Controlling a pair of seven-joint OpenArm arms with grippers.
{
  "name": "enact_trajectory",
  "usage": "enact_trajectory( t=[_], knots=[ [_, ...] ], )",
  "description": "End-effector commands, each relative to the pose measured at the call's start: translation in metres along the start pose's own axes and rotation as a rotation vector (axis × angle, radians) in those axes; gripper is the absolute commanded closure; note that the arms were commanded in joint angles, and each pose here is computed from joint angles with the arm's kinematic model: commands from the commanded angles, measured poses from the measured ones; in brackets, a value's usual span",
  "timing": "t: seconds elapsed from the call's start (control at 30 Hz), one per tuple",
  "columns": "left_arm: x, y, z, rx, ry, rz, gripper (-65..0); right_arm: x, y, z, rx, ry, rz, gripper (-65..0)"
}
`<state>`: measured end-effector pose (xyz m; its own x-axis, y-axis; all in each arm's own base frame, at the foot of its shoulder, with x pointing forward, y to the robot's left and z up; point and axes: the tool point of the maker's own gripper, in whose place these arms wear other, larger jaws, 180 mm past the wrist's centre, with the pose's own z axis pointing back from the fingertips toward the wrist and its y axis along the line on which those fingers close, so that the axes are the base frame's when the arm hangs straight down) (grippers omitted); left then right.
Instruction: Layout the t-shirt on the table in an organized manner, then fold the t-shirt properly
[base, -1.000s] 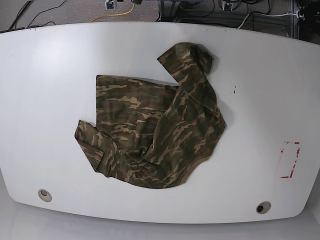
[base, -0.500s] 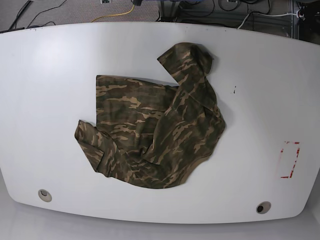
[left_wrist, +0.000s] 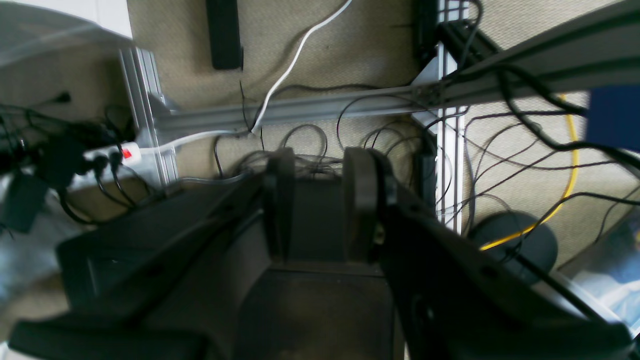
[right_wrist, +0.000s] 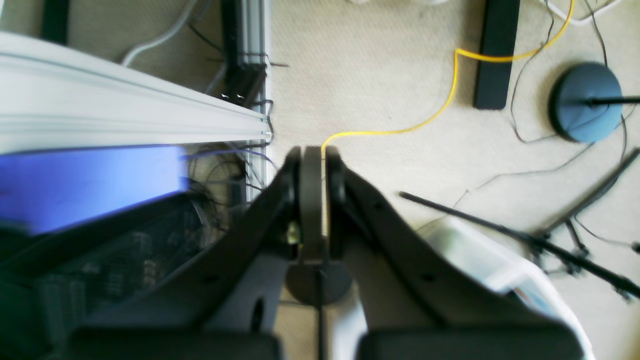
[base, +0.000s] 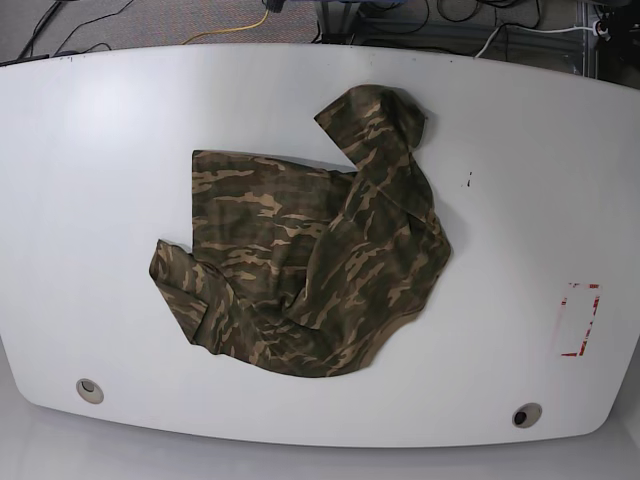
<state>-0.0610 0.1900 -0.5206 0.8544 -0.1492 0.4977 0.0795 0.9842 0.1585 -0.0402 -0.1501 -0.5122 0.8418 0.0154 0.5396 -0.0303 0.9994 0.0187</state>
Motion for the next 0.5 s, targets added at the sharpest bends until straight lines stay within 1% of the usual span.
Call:
enact_trajectory(
  t=[0.0,0.17,0.47],
  knots=[
    [0.006,0.004,0.018,0.007,-0.030,-0.011,-14.0,0.007,-0.001,0.017,-0.006,-0.029,0.001,-0.5],
    [0.020,0.008,0.034,0.010,-0.067,-0.023,-14.0,0.021,0.004,0.034,-0.012,-0.064,-0.004,-0.5],
    [0.052,0.026,0.057,0.049,-0.144,-0.046,-14.0,0.047,0.005,0.067,-0.014,-0.119,0.013,-0.5]
  ],
)
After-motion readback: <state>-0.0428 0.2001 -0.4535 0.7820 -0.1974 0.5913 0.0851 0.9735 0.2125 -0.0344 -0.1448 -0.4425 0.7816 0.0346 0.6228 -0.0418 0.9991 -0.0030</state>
